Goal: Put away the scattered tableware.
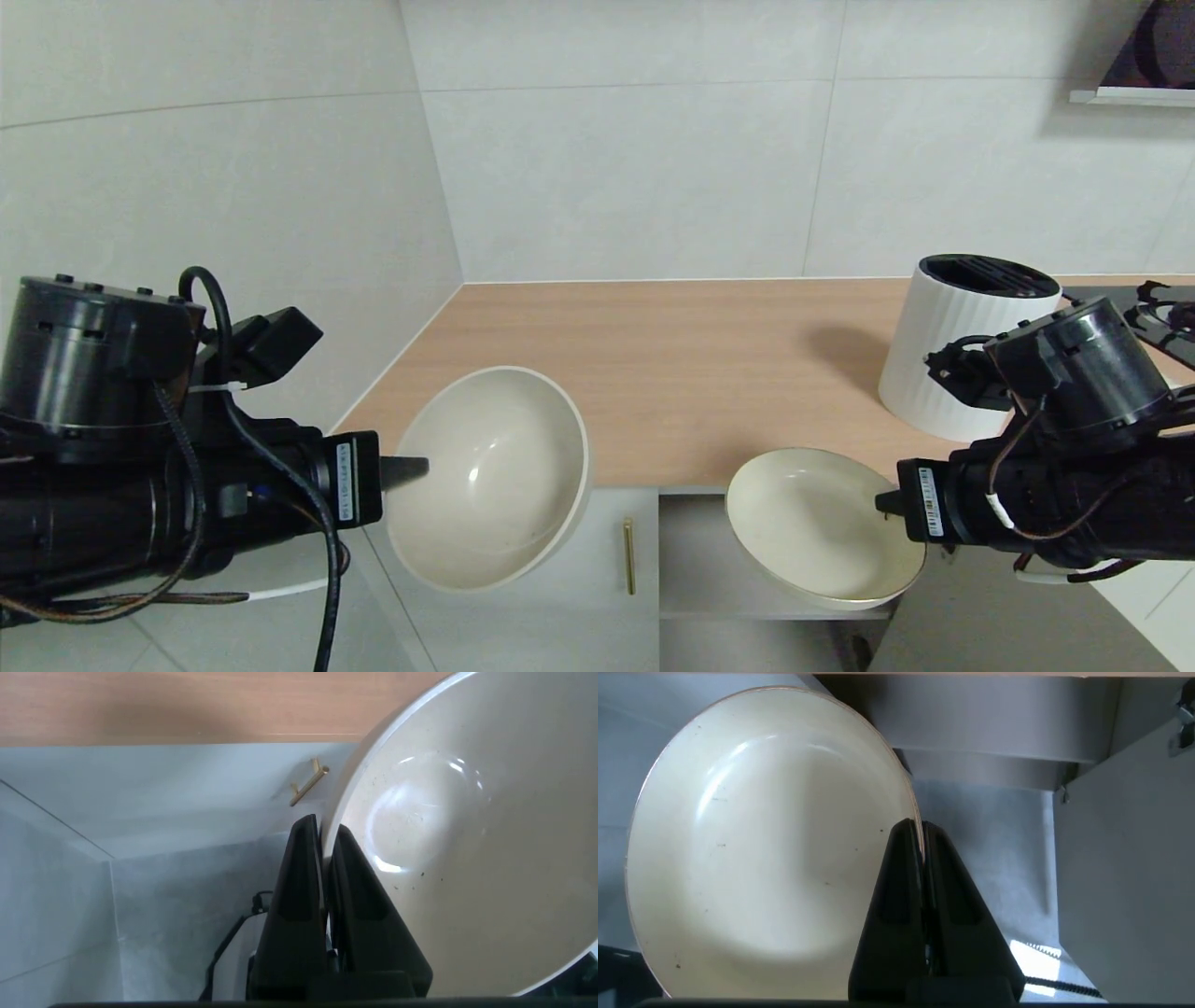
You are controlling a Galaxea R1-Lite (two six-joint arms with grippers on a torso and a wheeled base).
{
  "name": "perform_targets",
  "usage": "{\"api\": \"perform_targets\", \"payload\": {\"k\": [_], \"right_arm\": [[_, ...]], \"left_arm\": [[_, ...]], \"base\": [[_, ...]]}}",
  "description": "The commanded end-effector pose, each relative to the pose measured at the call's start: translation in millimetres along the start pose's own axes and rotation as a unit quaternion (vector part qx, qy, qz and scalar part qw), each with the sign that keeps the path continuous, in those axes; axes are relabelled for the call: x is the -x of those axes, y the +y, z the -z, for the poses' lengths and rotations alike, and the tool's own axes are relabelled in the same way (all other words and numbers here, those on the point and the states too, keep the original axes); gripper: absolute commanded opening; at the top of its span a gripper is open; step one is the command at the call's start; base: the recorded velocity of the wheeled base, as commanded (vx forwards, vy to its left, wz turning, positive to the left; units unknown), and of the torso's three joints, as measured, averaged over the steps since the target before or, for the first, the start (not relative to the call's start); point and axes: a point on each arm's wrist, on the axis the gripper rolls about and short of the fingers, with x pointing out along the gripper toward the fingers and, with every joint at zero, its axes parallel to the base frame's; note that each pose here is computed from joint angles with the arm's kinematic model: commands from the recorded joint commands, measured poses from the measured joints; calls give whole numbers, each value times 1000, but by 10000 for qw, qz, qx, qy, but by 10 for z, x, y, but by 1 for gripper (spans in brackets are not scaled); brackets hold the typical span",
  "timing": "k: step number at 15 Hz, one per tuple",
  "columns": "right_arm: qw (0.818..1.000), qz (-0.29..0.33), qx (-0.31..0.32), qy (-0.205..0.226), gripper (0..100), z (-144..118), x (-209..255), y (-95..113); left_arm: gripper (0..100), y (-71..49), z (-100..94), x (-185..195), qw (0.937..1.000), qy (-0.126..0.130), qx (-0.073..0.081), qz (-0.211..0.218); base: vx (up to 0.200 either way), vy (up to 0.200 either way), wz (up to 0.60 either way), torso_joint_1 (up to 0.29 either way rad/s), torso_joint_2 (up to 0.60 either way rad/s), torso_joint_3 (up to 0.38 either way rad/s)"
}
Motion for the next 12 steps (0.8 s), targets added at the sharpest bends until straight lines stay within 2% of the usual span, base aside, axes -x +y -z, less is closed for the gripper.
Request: {"api": "perform_targets", "payload": {"k": [1, 12], "right_arm": [[10000, 7, 2, 16, 0, 2, -9, 1], [9999, 98, 3, 29, 0, 2, -45, -2]], "left_arm": [[0, 0, 1, -5, 10000, 11, -1, -3], [0, 2, 1, -25, 10000, 36, 1, -22]], "base": [[0, 0, 0, -134, 290, 159], [0, 0, 0, -207, 485, 276]]}}
